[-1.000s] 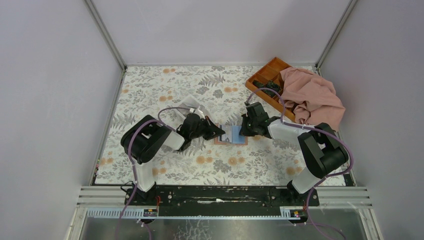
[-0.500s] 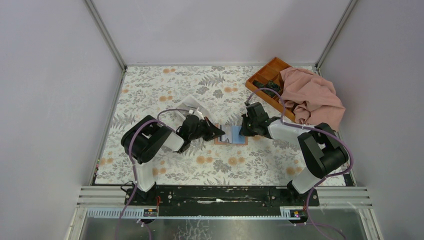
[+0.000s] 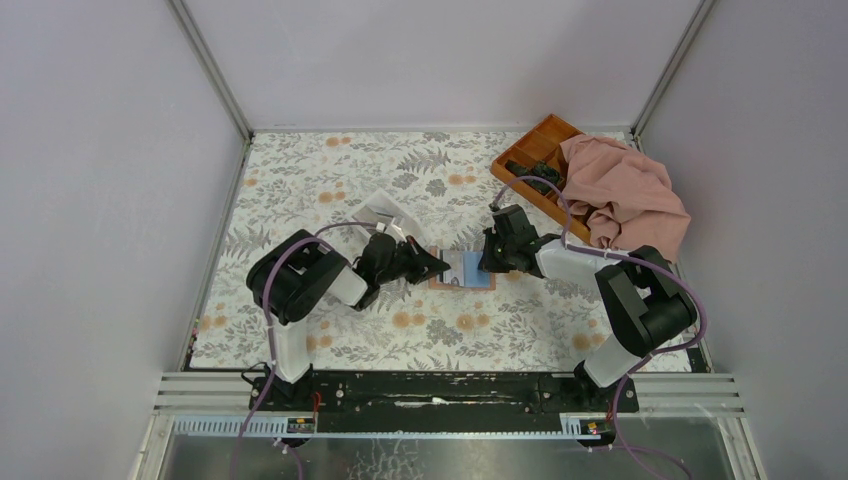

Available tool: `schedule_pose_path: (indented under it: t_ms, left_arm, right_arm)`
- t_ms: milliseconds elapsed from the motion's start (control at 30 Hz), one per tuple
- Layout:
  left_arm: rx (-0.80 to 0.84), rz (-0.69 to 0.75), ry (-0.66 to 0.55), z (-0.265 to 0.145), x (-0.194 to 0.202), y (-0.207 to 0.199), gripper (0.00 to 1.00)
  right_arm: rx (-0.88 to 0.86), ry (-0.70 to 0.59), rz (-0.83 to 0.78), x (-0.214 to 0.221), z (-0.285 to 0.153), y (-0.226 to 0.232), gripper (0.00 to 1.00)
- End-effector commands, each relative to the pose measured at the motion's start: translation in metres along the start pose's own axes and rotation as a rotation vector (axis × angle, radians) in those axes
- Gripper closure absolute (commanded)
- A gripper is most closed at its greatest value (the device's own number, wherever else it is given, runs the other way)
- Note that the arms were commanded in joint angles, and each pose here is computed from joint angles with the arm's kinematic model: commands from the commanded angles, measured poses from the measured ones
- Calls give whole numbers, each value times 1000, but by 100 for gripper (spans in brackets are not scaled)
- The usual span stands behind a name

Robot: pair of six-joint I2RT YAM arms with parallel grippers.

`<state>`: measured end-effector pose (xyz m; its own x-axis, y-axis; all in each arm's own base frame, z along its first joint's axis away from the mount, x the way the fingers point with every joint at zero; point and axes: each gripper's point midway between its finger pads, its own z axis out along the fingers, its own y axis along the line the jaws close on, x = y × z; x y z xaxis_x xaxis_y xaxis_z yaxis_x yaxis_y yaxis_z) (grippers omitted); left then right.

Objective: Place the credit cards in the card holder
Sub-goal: Insert the credit card into the card holder.

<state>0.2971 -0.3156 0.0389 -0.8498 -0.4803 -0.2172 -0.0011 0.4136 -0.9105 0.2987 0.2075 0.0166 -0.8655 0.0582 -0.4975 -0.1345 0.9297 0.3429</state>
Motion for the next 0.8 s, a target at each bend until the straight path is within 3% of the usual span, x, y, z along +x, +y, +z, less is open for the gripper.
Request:
schedule_pose_path:
  t_ms: [0,767]
  left_arm:
    - [78,11,-19,0,-2,-14,100]
    - [-11,91,-24,12,4,-5,100]
  right_arm:
    - [56,37,-1,14,4,-15,100]
    - [51,37,2,16,3,-15,100]
